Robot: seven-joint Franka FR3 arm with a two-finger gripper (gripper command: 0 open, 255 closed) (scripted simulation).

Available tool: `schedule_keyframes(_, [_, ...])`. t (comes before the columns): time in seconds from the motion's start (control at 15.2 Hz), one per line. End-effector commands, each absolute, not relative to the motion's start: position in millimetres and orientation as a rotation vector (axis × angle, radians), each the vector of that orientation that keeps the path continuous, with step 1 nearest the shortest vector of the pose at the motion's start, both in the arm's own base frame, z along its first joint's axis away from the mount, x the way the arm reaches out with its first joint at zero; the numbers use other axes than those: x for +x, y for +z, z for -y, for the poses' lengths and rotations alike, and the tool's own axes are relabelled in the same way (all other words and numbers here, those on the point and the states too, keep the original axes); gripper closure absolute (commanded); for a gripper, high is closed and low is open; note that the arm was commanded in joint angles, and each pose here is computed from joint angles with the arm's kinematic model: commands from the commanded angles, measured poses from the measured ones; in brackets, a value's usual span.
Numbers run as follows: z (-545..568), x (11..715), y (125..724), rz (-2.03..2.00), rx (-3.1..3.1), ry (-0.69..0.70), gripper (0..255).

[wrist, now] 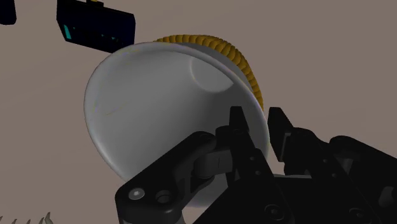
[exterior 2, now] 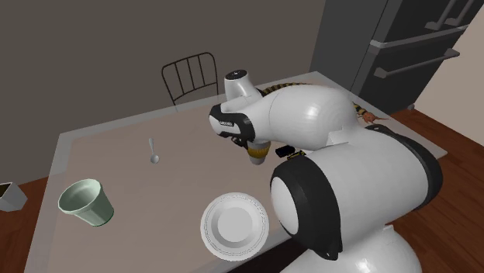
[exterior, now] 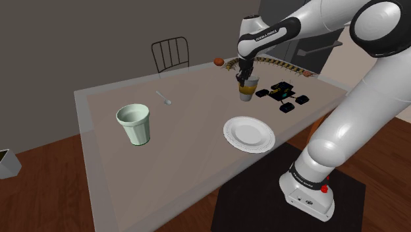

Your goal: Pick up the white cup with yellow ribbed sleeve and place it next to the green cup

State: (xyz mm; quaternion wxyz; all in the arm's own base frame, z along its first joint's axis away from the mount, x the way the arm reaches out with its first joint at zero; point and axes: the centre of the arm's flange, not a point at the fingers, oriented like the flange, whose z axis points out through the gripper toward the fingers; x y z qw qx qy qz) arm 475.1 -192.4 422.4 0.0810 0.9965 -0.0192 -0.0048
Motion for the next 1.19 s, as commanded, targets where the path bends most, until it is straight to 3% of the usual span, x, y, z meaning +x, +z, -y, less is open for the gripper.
schedule_keyframes(0.0, [192.4,474.9,431.6,0.058,2.979,-0.014,255])
schedule_keyframes(1.12, [192.4,474.9,521.3,0.058,2.979,-0.014,255])
